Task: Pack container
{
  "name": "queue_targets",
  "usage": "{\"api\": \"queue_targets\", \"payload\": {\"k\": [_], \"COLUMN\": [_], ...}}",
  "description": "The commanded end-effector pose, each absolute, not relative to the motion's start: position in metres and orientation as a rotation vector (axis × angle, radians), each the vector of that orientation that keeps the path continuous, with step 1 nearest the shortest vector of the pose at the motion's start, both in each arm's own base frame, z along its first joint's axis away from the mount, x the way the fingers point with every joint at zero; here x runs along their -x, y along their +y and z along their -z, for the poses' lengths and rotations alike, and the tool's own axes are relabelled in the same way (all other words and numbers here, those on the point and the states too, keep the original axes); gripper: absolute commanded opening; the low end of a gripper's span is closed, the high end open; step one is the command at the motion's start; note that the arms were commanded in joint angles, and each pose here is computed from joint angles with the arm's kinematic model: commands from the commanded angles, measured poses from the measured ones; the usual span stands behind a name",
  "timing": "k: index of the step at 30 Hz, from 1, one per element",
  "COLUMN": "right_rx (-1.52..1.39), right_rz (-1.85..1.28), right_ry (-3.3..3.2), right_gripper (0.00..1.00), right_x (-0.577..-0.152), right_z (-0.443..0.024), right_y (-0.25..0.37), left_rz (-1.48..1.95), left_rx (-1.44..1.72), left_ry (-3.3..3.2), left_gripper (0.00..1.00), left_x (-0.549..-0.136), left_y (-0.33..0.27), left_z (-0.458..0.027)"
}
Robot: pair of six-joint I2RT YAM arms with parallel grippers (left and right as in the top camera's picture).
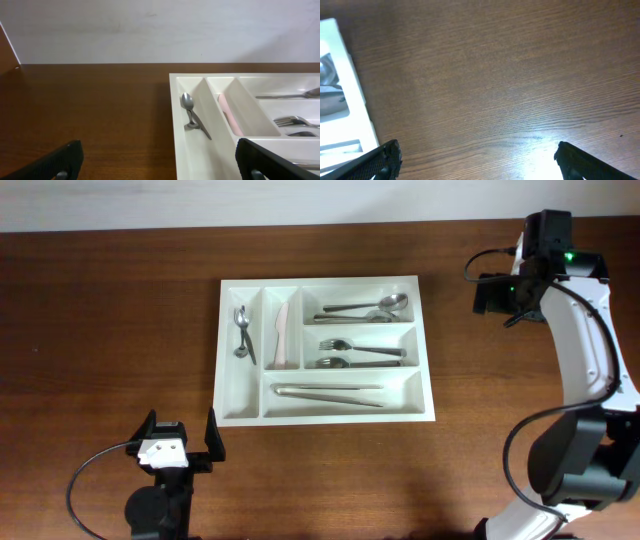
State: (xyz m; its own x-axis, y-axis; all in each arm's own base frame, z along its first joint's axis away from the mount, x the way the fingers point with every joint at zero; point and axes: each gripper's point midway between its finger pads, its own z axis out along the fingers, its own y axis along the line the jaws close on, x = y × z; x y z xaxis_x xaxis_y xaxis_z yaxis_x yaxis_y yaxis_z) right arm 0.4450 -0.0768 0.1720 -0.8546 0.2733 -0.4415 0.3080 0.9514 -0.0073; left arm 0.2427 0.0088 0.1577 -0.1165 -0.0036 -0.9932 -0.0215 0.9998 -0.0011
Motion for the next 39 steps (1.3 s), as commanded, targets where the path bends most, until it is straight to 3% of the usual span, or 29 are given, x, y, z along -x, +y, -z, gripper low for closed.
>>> {"api": "queue_targets", "payload": {"k": [1, 13, 19, 28, 39], "right_rx": [-0.384, -0.027, -0.024, -0.073, -0.079], "right_rz": [0.083, -0.048, -0.093, -0.13, -0.166], "right_ry": [2.503, 2.117, 1.884, 1.534, 1.408], "right_gripper": [0.99, 0.99, 0.99, 0.99, 0.99], "right_x": [-0.436, -0.336, -0.288, -0.254, -0.241], "right_z": [-0.237, -0.396, -0.431, -0.364, -0.278], "right_y": [-0.064, 0.035, 0.034, 0.022, 0.021], "left_rz": [-0.015, -0.015, -0.015, -0.015, -0.015], "left_rx": [-0.011, -0.011, -0.011, -0.011, -0.011], "left_ry": [1.681, 1.681, 1.681, 1.681, 1.681], "left_gripper": [0.99, 0.99, 0.99, 0.99, 0.99], "left_x": [-0.243, -0.243, -0.243, -0.243, -0.243], "left_y": [0.006, 0.006, 0.006, 0.006, 0.006], "left_z": [-0.157, -0.157, -0.157, -0.157, -0.157]}}
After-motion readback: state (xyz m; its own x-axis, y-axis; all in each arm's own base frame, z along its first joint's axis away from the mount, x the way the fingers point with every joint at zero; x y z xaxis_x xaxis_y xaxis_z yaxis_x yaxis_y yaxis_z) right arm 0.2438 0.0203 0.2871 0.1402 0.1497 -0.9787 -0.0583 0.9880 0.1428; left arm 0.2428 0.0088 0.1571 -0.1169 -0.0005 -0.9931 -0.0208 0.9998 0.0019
